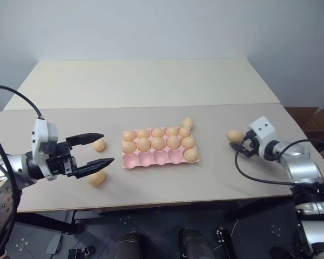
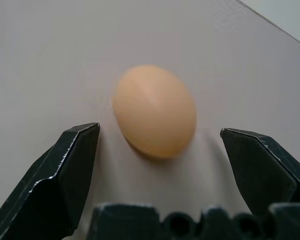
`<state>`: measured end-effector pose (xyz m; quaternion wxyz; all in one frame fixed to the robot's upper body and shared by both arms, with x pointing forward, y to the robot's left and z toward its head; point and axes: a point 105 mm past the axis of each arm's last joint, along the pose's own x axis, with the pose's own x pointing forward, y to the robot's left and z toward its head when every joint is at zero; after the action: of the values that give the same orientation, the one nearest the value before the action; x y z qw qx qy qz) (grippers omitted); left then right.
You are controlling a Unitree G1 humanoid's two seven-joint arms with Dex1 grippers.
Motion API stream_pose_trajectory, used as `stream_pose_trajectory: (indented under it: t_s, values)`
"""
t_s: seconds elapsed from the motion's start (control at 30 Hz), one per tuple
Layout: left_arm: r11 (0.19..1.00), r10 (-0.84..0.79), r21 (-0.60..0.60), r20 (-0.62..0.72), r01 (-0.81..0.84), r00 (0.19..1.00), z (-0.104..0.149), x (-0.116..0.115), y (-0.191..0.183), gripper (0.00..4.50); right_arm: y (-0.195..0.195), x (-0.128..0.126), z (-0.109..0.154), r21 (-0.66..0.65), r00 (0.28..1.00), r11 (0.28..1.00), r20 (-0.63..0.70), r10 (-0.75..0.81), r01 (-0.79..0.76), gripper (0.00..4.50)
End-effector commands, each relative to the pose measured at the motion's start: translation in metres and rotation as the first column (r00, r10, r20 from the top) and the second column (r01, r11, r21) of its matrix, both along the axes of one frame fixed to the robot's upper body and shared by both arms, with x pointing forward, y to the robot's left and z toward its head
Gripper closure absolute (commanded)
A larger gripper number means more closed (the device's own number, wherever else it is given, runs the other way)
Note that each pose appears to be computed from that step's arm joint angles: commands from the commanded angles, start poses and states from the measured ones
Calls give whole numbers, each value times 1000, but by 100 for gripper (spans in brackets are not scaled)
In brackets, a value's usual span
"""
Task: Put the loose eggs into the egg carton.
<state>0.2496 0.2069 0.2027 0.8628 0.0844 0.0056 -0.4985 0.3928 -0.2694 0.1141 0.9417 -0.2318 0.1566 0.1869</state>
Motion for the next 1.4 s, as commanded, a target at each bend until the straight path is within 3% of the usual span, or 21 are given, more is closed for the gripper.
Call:
stream_pose_trajectory:
  t_s: [0.03, 0.07, 0.17, 0.33, 0.4, 0.47, 0.6, 0.73, 0.9, 1.07, 1.3, 1.4]
  values:
    - [1000, -5, 14, 34, 4, 999, 6, -2, 0, 3, 8, 8, 10, -8, 999, 999, 41, 35, -35, 0]
    - [1000, -4, 15, 34, 4, 999, 7, -2, 1, 3, 10, 10, 10, -2, 999, 999, 39, 37, -37, 0]
    - [1000, 0, 18, 40, -1, 999, 8, -3, 0, 0, 9, 16, 7, 9, 1000, 1000, 22, 6, -7, 62]
    - [1000, 4, 20, 44, -5, 999, 8, -4, 0, 0, 14, 14, 16, 37, 998, 999, 51, 23, -24, 226]
    - [1000, 5, 19, 46, -5, 999, 8, -5, -1, 0, 33, 3, 32, 38, 990, 995, 107, 86, -91, 234]
    - [1000, 4, 18, 46, -5, 999, 8, -6, -2, 0, 55, -10, 47, 45, 977, 987, 155, 146, -155, 234]
    - [1000, -5, 15, 31, 4, 1000, 6, -9, -4, 0, 136, -51, 71, 99, 918, 926, 209, 338, -363, 234]
    - [1000, -12, 11, 24, 12, 1000, 6, -8, -5, 0, 202, -83, 64, 123, 856, 853, 184, 482, -507, 234]
    - [1000, -28, -2, 26, 28, 999, 8, -8, -9, 0, 219, -86, 39, 97, 869, 865, 114, 481, -492, 234]
    - [999, -38, -10, 22, 38, 999, 8, -10, -10, 0, 214, -77, 34, 80, 894, 892, 103, 436, -445, 234]
    - [999, -32, -7, 18, 32, 999, 8, -8, -7, 0, 212, -88, 61, 111, 863, 859, 153, 482, -499, 1]
    - [1000, -28, -6, 20, 28, 999, 8, -8, -6, 0, 203, -96, 79, 121, 848, 846, 188, 495, -520, 1]
